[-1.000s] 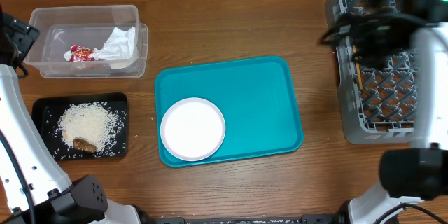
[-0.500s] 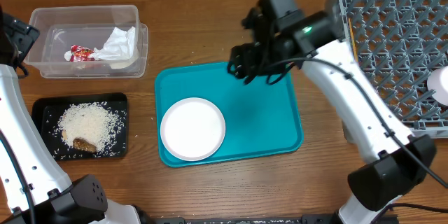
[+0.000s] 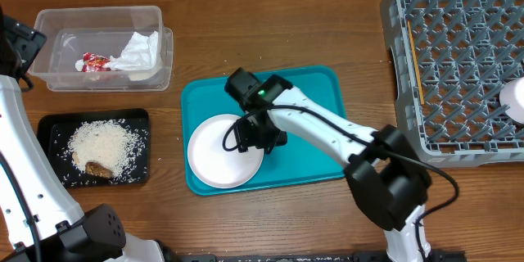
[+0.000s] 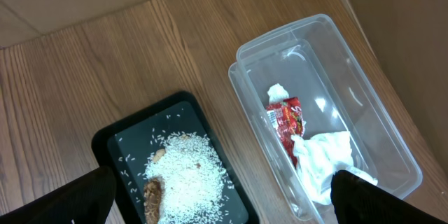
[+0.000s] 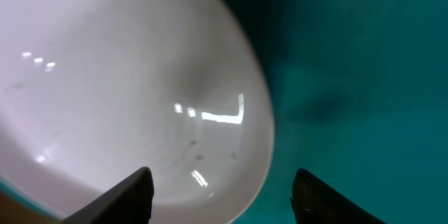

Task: Sort waste into correct bins and load items into the dishwasher
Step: 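Grasp the white plate's rim with the right gripper, then lift the white plate and carry it to the rack's back corner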

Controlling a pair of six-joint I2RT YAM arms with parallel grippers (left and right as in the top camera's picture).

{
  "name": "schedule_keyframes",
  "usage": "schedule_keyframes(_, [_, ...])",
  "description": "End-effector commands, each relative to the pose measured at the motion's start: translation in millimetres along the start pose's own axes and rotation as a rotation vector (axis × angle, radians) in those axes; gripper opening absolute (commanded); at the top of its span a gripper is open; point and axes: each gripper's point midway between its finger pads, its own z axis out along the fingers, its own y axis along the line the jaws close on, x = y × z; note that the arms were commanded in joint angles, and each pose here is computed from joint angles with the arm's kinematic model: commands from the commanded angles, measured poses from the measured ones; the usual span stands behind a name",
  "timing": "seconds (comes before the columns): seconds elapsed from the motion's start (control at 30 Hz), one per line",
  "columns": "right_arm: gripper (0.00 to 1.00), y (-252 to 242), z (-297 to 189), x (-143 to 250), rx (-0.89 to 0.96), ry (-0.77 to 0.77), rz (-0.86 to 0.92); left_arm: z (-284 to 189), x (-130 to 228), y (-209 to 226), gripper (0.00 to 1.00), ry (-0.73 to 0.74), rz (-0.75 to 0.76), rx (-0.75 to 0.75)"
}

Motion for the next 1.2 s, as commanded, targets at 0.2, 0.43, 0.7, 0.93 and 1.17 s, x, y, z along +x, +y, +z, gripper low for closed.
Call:
schedule_keyframes(0.2, [0.58,-20.6,25.1,-9.3,0.120,-0.039,0.100,2.1,-0.8,-0.4,1.00,-0.003,-0.015,-0.009])
schedule_keyframes(0.43, [0.33,-21.3,30.3,-8.8,0.115,-0.045,0.130,2.1,-0.9,-0.3,1.00,-0.004,-0.015,-0.009])
schedule_keyframes(0.7, [0.04,-46.6,-23.3,-37.3,0.169,-0.105,0.185,2.1,-0.9,-0.3,1.00,-0.004,-0.015,-0.009])
schedule_keyframes(0.93, [0.04,-136.2,-149.9,-84.5,0.386,-0.322,0.310,2.1,-0.8,-0.4,1.00,-0.003,-0.015,-0.009])
schedule_keyframes(1.17, [0.04,-270.7,-287.0,-104.6,0.522,-0.599,0.593,2.1,-0.9,-0.3,1.00,-0.004,-0.015,-0.009])
